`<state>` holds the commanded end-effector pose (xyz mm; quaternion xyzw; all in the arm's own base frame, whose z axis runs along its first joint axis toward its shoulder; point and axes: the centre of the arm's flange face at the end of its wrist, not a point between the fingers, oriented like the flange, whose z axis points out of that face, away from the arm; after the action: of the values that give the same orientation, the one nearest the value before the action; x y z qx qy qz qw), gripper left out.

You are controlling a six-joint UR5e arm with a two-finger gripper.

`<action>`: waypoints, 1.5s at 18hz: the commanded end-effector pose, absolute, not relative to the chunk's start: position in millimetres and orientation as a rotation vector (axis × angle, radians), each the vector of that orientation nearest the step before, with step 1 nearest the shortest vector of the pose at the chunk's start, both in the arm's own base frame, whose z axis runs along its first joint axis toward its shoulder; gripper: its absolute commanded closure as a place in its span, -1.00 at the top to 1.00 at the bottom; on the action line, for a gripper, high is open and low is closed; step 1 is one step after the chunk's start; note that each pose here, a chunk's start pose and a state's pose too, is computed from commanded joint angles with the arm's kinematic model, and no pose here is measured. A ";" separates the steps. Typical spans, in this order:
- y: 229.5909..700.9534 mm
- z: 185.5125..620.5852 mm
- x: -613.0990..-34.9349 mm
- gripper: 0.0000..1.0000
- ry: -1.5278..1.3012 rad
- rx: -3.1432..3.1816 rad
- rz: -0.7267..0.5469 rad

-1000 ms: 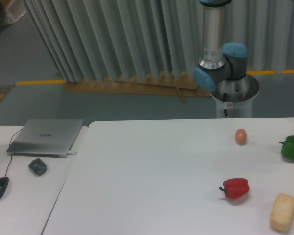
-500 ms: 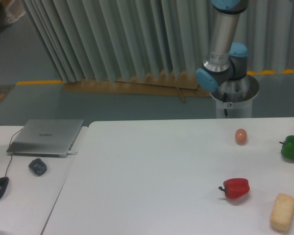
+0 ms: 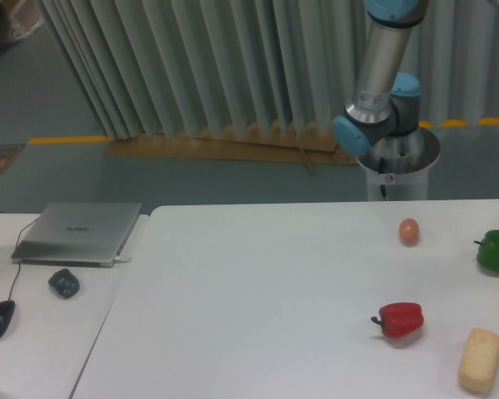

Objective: Place the yellow pepper in a basket

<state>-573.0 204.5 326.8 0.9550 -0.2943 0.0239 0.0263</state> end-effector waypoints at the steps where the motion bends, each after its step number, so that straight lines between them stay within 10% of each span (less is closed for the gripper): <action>1: 204.5 328.3 -572.9 1.00 -0.909 2.951 0.071; 27: 374.6 411.8 -428.8 1.00 -0.941 2.949 -0.047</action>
<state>-428.8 374.6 411.8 0.9523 -0.3038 -0.0151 0.0230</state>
